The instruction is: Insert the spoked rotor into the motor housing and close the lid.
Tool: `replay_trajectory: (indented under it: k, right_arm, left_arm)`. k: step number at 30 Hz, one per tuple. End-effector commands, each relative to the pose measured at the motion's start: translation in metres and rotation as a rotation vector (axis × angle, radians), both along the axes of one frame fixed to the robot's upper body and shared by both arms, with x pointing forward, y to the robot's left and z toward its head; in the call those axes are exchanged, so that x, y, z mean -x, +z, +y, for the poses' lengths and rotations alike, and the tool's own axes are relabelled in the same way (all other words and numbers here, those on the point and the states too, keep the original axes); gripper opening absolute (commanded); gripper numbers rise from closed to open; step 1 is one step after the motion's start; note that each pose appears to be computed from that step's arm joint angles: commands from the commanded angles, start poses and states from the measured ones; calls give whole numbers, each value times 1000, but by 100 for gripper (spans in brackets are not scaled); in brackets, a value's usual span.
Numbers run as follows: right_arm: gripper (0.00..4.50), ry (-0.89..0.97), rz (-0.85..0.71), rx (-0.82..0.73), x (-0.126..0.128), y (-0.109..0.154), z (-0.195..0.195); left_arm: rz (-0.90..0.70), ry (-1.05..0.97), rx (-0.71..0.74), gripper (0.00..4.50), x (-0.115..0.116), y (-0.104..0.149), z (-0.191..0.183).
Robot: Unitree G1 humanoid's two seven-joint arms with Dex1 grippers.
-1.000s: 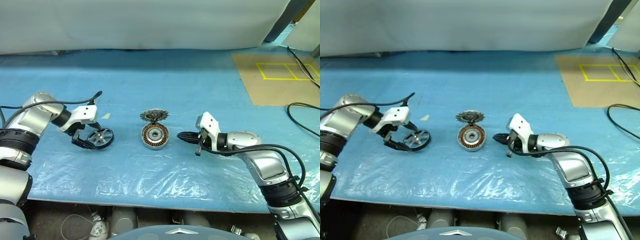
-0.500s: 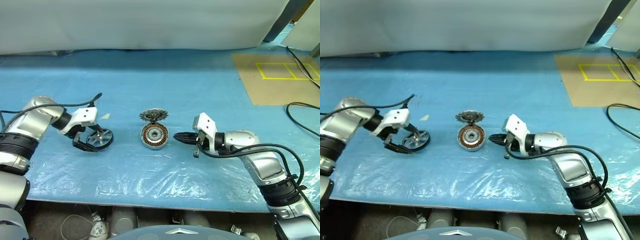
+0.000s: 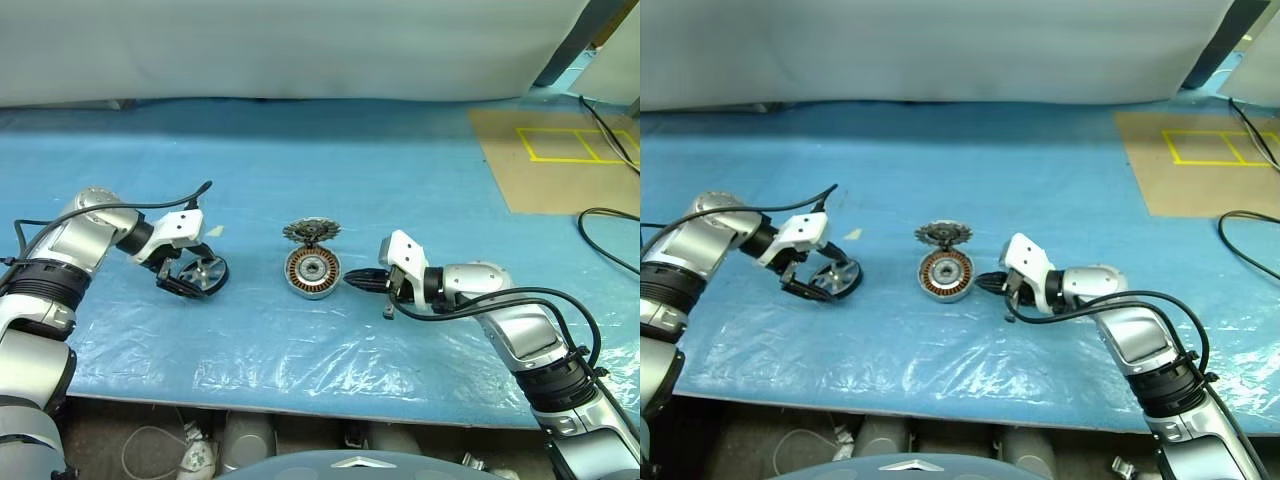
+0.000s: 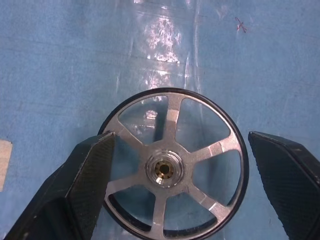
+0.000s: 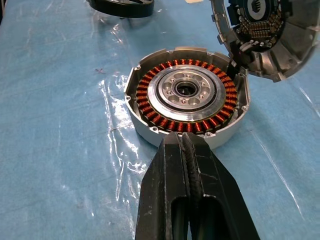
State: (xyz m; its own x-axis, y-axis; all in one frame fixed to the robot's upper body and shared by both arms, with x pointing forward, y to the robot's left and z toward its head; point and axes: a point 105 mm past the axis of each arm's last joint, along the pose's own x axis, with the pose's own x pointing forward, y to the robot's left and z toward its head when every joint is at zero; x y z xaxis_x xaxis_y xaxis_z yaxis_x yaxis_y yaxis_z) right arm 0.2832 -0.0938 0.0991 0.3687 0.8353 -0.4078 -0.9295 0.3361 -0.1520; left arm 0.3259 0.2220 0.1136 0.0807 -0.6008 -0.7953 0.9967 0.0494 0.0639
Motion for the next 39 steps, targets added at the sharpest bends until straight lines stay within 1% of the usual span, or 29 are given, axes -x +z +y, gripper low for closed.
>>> replay_trajectory:
  k: [1,6,9,12,24,27,31,35,38,39]
  right_arm:
    - [5,10,-34,-9,2,10,3]
    - [5,-2,-31,9,1,6,-3]
    - [0,-3,-31,17,1,2,-3]
    - [0,1,-30,23,1,1,-2]
    - [0,2,-43,34,2,13,5]
    - [0,-5,-42,37,3,14,5]
    - [0,-12,-44,36,3,18,6]
    - [0,-15,-49,35,3,24,10]
    - [0,-17,-51,32,3,29,13]
    - [0,-17,-51,33,3,30,13]
  left_arm:
    - [-71,21,12,450,-9,18,5]
    - [-31,15,51,450,-1,27,6]
    - [-47,14,48,387,-5,27,8]
    - [-41,19,53,290,-5,27,7]
    - [-53,16,-12,290,-10,8,12]
    - [-73,31,-33,290,-15,2,13]
    - [-74,34,-26,290,-18,-1,9]
    - [-51,2,-40,290,-14,-5,8]
    - [-52,-11,-45,241,-12,-7,8]
    - [-49,-17,-47,215,-12,-7,8]
